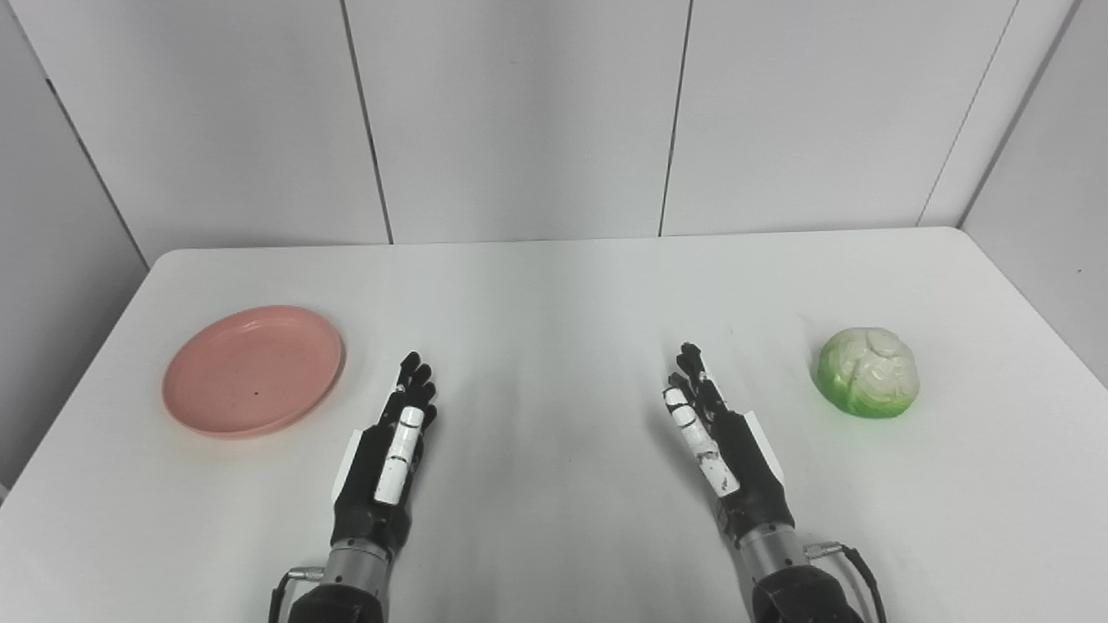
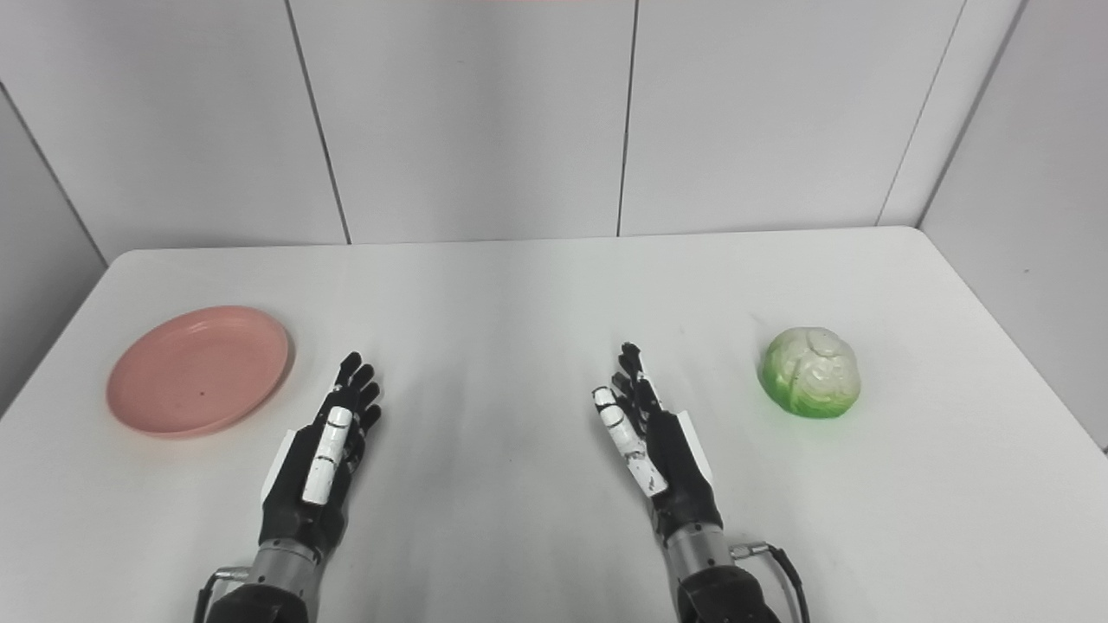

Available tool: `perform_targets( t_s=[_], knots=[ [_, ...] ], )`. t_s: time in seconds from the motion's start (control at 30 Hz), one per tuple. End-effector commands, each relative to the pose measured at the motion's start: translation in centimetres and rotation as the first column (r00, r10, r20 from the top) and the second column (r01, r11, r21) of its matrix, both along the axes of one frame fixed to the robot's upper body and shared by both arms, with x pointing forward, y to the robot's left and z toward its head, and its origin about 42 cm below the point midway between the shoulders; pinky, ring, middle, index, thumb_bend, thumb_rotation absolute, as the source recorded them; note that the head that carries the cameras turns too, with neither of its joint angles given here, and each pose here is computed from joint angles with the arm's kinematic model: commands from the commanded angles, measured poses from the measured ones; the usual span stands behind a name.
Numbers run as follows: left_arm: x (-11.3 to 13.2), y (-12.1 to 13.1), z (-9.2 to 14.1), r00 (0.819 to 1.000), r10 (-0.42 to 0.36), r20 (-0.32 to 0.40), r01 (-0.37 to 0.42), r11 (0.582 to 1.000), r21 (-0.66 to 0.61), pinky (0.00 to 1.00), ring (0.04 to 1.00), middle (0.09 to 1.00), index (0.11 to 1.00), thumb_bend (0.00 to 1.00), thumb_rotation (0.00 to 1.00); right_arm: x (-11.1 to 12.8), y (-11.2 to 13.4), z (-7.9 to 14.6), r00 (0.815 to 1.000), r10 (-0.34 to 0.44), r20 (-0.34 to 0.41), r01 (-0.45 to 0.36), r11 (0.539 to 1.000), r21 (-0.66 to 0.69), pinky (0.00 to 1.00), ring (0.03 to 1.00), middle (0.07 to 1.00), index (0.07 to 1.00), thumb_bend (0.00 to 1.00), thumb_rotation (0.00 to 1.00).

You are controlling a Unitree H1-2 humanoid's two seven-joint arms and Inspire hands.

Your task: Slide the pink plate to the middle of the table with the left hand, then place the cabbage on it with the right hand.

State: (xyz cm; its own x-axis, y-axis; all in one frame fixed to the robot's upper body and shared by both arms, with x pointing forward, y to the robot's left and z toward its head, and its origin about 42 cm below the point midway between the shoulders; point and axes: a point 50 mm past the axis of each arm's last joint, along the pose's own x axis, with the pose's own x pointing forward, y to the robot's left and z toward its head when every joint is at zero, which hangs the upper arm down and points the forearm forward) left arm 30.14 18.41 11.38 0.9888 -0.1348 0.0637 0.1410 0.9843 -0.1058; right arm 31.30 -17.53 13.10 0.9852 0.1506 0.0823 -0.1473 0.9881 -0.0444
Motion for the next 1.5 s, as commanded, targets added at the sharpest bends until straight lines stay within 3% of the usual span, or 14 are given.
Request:
perform_targets(
  t_s=[0.0, 0.37, 0.97, 1.3, 1.47],
  knots=[
    [0.5, -0.1, 1.4, 0.998, -0.009, 0.063, 0.009, 1.000, -0.005, 1.00, 1.000, 1.000, 1.000, 0.70, 0.89, 0.6, 0.3, 1.7, 0.999, 0.002, 0.046, -0.002, 1.000, 0.002, 0.98, 0.969, 1.000, 1.000, 0.65, 0.83],
    [0.3, 0.1, 1.5, 0.998, -0.008, 0.057, 0.009, 1.000, -0.015, 1.00, 1.000, 1.000, 1.000, 0.69, 0.87, 0.5, 0.6, 2.1, 1.000, -0.008, 0.001, 0.008, 1.000, 0.002, 1.00, 1.000, 1.000, 1.000, 0.62, 0.80],
    [0.5, 0.0, 1.9, 0.998, -0.016, 0.054, 0.017, 1.000, -0.013, 1.00, 1.000, 1.000, 1.000, 0.69, 0.87, 0.5, 0.4, 2.6, 1.000, 0.003, 0.002, -0.003, 1.000, -0.012, 1.00, 1.000, 1.000, 1.000, 0.62, 0.82],
    [0.2, -0.6, 1.7, 0.998, -0.037, 0.052, 0.036, 0.999, 0.019, 1.00, 1.000, 1.000, 1.000, 0.69, 0.90, 0.4, -0.2, 2.2, 1.000, 0.001, -0.002, -0.001, 1.000, -0.011, 1.00, 1.000, 1.000, 1.000, 0.63, 0.81],
    [0.0, -1.7, 1.2, 0.998, -0.031, 0.055, 0.031, 0.999, 0.007, 1.00, 0.998, 1.000, 1.000, 0.72, 0.85, 0.1, -1.4, 1.7, 1.000, 0.009, 0.004, -0.009, 1.000, 0.007, 1.00, 1.000, 1.000, 1.000, 0.63, 0.81]
  ],
)
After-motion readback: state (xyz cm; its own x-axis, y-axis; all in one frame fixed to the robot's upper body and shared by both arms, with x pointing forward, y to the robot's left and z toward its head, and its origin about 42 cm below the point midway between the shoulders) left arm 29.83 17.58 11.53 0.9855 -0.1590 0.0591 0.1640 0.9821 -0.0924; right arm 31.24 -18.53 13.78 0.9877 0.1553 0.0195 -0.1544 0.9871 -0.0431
